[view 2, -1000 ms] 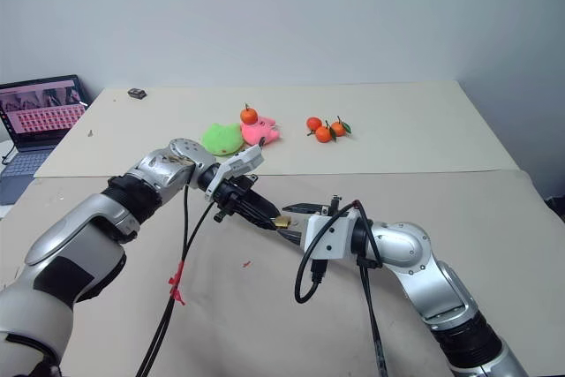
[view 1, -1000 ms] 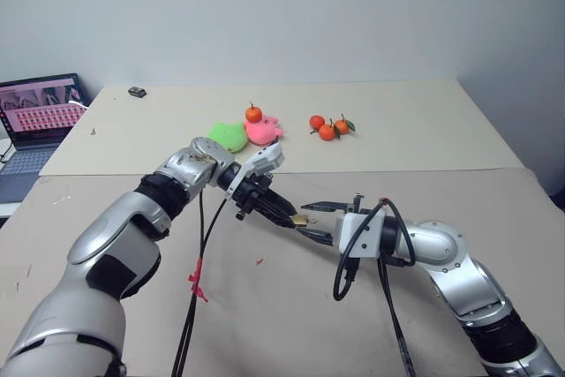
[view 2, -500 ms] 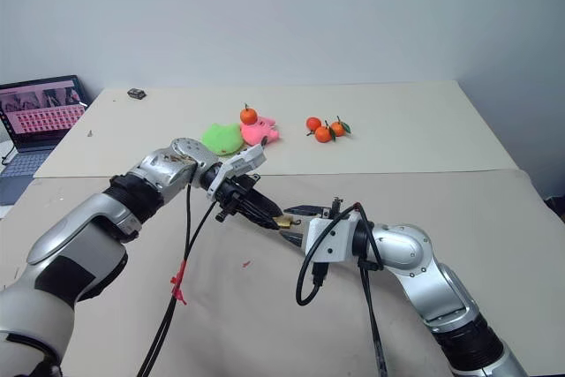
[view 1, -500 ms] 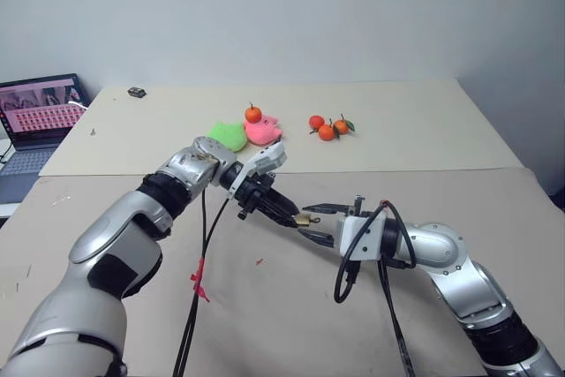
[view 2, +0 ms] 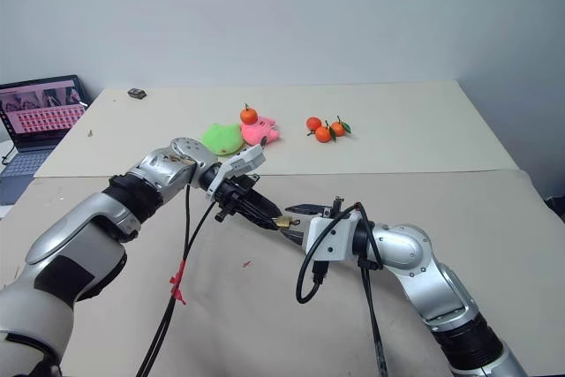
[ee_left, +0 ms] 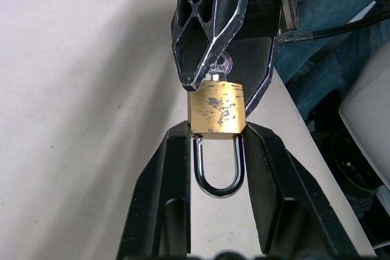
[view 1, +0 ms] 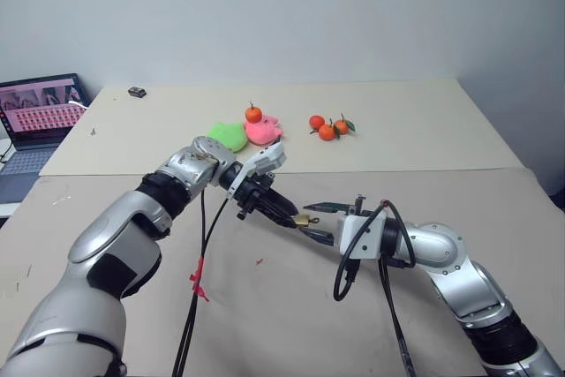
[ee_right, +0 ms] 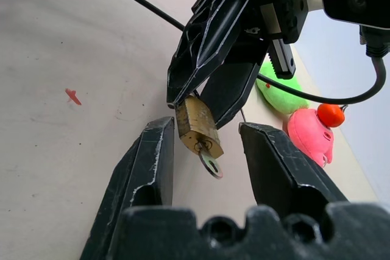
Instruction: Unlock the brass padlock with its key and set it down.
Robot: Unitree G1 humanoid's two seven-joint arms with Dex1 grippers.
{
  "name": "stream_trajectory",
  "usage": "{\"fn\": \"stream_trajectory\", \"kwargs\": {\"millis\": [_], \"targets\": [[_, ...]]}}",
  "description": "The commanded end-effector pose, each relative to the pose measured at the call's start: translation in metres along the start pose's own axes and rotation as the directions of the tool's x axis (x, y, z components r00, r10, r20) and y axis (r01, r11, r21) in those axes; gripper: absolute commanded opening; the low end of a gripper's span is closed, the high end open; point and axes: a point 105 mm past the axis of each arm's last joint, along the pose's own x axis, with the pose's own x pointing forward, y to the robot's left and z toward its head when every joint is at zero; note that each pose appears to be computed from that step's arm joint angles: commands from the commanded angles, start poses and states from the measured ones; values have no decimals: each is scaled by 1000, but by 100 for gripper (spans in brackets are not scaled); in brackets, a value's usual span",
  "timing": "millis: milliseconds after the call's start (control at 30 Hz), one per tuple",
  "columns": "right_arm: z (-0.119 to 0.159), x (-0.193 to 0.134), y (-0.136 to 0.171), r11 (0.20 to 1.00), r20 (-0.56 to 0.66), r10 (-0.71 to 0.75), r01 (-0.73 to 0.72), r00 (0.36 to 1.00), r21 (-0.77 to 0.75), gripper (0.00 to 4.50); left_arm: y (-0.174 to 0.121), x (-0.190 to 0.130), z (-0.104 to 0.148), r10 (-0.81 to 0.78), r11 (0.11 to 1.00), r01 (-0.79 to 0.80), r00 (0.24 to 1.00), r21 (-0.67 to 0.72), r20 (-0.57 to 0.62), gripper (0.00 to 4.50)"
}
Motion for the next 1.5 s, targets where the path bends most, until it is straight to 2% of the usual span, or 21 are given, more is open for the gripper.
{"fn": "stream_trajectory", "kwargs": {"millis": [33,100,167,667,700,733,900,1200,1300,1367,1500], "targets": [[12,-3,-8,998,43,-37,39,998,-40,77,-2,-3,14,-4,999,4,1000,45,-7,77],[13,-3,-8,998,44,-38,40,998,-38,35,-2,-3,14,-4,999,5,1000,45,-6,77],[13,-3,-8,998,45,-39,40,998,-37,27,-2,-3,14,-4,999,4,1000,44,-6,77],[12,-1,-7,998,43,-45,47,998,-41,25,1,-6,19,11,1000,-12,1000,24,22,77],[12,-1,-7,998,43,-45,47,998,-41,25,2,-6,20,14,1000,-14,999,10,31,176],[12,-1,-7,998,43,-45,47,998,-41,25,2,-6,21,15,1000,-15,999,0,38,197],[12,0,-8,998,45,-44,46,998,-42,25,1,-10,26,22,1000,-21,998,-9,52,378],[9,-1,-8,998,32,-42,43,999,-35,25,6,-41,40,129,991,-130,984,3,119,378],[4,-3,-14,998,15,-68,68,998,-6,25,11,-63,52,212,976,-218,955,4,210,378],[3,-4,-19,996,11,-89,88,996,7,25,14,-72,51,253,966,-259,938,-5,237,378],[4,-4,-21,996,13,-92,92,996,6,25,12,-67,41,249,967,-253,938,-15,242,378]]}}
